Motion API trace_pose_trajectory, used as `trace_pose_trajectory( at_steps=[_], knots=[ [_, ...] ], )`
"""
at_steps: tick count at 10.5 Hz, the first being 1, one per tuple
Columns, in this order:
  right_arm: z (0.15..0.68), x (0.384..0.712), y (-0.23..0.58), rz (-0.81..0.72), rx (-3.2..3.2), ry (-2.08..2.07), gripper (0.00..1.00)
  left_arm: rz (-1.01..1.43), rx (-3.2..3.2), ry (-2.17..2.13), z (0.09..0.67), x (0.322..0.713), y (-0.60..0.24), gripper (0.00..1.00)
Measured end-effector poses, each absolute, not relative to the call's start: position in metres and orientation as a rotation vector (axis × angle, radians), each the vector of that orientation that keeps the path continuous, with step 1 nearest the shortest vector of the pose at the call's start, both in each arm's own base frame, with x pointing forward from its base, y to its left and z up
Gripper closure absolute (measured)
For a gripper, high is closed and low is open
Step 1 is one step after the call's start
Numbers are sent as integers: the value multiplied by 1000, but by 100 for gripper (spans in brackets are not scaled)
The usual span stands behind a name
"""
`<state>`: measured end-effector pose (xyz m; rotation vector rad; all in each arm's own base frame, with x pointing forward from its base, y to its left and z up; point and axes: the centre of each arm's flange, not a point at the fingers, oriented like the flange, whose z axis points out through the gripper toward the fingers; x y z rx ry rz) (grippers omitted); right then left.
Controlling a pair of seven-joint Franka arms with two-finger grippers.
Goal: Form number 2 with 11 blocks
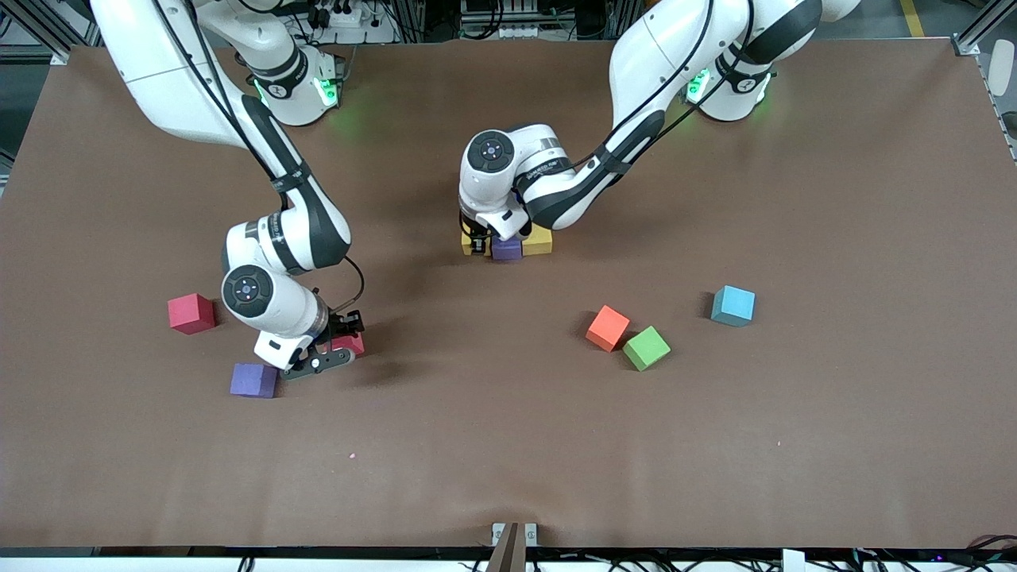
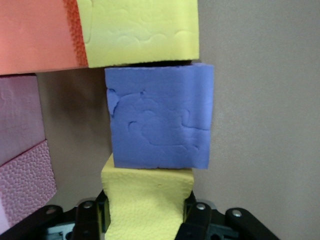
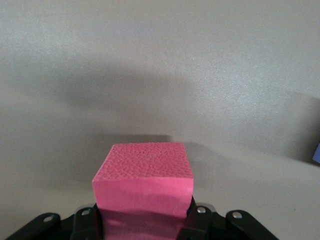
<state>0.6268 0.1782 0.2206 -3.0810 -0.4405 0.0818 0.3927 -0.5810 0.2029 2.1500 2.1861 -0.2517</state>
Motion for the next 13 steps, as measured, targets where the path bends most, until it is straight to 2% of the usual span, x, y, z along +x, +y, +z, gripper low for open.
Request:
trace_pose_trajectory(
  at_steps=[5, 6, 8, 9, 13],
  knots=[
    [221, 626, 182, 84, -3085, -400, 45, -251, 2153, 2184, 203, 392, -580, 44],
    [221, 624, 187, 85, -3087, -390, 45, -245, 2162, 2189, 199, 391, -578, 39],
    [221, 621, 197, 86, -3089, -383, 45, -231, 2181, 2209, 187, 389, -570, 10],
    [221, 621, 198, 86, -3089, -379, 45, -231, 2176, 2206, 189, 390, -571, 0],
    [221, 613, 221, 90, -3093, -354, 45, -215, 2141, 2164, 224, 398, -576, 0]
  ],
)
